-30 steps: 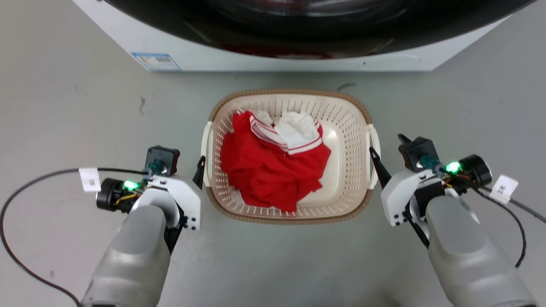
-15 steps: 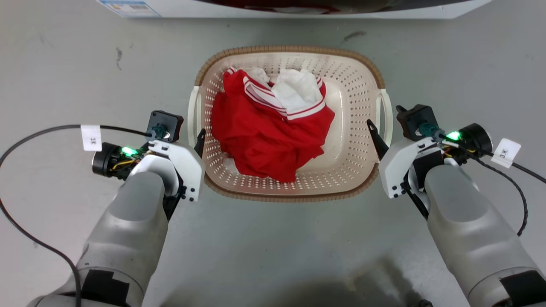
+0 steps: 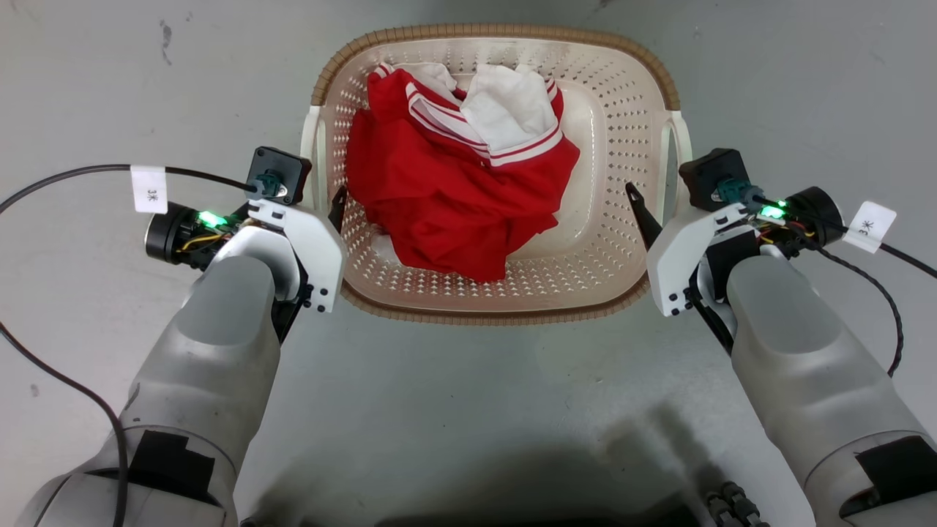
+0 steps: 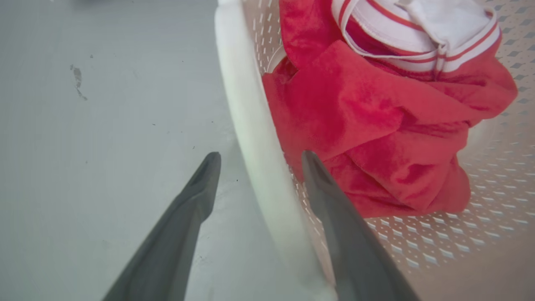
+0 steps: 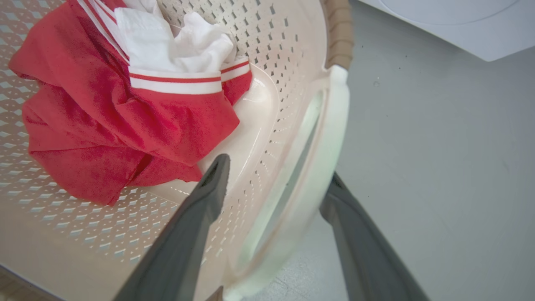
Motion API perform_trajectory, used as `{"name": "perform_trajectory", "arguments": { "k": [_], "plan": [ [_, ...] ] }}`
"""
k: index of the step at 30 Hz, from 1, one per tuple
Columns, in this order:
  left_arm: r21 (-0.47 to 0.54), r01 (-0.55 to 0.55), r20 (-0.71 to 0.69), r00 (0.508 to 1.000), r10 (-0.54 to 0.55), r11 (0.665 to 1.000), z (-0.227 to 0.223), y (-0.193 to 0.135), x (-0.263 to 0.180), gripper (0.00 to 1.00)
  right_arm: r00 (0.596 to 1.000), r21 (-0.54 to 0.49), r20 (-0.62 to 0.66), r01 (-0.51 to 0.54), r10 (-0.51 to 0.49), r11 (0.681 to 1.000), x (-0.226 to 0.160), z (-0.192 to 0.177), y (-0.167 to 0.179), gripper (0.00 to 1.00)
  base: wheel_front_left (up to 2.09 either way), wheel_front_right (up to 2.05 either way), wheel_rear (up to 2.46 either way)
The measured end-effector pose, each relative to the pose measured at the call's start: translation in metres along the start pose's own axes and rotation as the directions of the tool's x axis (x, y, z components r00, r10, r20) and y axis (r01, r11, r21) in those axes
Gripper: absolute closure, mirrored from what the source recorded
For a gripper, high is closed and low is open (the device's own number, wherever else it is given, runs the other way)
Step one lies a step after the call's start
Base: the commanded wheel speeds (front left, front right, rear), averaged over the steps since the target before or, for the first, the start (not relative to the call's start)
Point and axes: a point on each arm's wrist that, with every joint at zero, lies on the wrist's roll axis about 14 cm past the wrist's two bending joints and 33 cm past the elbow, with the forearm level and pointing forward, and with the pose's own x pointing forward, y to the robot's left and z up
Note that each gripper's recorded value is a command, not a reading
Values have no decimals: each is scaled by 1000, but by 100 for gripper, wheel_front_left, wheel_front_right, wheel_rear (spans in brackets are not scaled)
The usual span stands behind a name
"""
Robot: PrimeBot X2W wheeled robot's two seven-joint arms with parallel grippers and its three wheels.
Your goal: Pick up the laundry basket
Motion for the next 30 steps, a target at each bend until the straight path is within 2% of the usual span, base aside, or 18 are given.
{"name": "perform_trajectory", "arguments": {
  "k": [13, 14, 15, 16, 17, 20, 30],
  "plan": [
    [5, 40, -78, 996, -40, 999, -23, -11, 14, 0, 996, 27, -84, -26, 28, 999, 12, -22, 7, 0, 0, 0, 0],
    [2, 41, -81, 996, -41, 999, -23, -12, 15, 0, 995, 28, -91, -29, 31, 999, 12, -24, 8, 17, 0, 0, 0],
    [-3, 44, -91, 995, -44, 999, -25, -13, 16, 3, 995, 27, -95, -31, 33, 999, 12, -25, 8, 56, 0, 0, 0],
    [3, 47, -99, 994, -47, 999, -27, -14, 16, 53, 995, 30, -96, -31, 33, 999, 12, -25, 8, 93, 0, 0, 0],
    [7, 51, -100, 994, -50, 999, -27, -15, 16, 99, 994, 32, -100, -30, 33, 999, 12, -26, 8, 100, 0, 0, 0],
    [-1, 67, -112, 992, -66, 998, -27, -22, 17, 100, 993, 48, -113, -27, 32, 998, 12, -28, 9, 100, 0, 0, 0],
    [-6, 60, -104, 993, -60, 998, -24, -19, 13, 100, 994, 45, -105, -35, 39, 998, 11, -23, 12, 100, 0, 0, 0]
  ]
}}
